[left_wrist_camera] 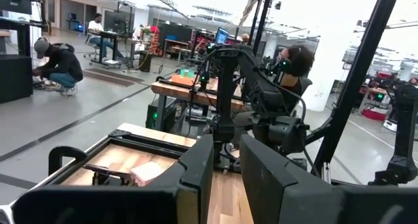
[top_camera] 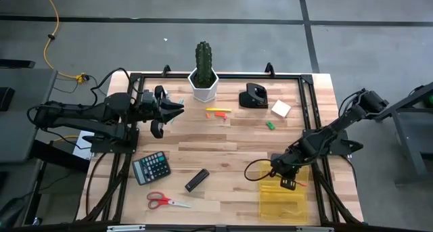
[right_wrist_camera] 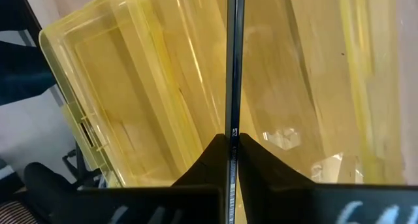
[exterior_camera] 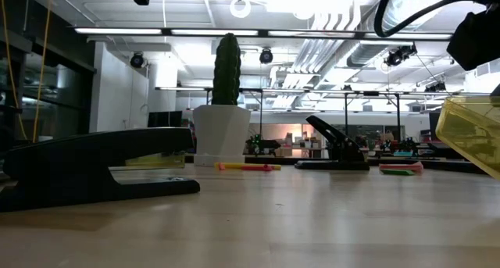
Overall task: Pack school essentials
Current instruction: Put the black pencil on the yellow supply box, then put the light blue pen on the yellow supply box
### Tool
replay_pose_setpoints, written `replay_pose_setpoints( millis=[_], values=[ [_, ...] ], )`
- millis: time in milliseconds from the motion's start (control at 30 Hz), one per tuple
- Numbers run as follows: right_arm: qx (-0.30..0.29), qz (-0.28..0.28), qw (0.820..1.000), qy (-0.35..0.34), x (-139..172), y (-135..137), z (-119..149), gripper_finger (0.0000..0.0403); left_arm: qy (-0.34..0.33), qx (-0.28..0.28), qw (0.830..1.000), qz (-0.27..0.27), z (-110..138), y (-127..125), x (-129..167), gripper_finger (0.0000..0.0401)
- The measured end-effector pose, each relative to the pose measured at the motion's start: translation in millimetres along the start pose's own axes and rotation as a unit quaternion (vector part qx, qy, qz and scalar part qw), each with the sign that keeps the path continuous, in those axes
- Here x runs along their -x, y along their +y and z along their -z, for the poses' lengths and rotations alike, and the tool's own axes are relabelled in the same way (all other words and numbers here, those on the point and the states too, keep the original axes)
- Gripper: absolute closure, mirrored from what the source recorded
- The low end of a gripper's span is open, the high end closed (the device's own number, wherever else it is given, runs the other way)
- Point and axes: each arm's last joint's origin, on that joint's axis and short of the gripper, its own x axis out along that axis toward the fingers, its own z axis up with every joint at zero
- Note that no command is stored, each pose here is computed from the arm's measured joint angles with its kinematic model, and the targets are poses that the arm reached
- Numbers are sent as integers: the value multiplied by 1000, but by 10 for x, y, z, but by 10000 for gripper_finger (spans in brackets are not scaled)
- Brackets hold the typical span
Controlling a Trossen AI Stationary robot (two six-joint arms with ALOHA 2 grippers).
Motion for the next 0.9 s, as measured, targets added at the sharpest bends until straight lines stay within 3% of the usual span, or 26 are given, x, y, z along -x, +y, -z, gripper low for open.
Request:
replay_pose_setpoints(
  millis=[567, 900],
  values=[
    [-3, -14, 1000, -4, 43, 13, 10, 282, -2, 0, 1000, -11, -1, 7, 0, 336],
    [-7, -105, 991, -77, 461, 43, 136, 265, 1, -1, 1000, -12, 5, 8, 0, 336]
  ],
)
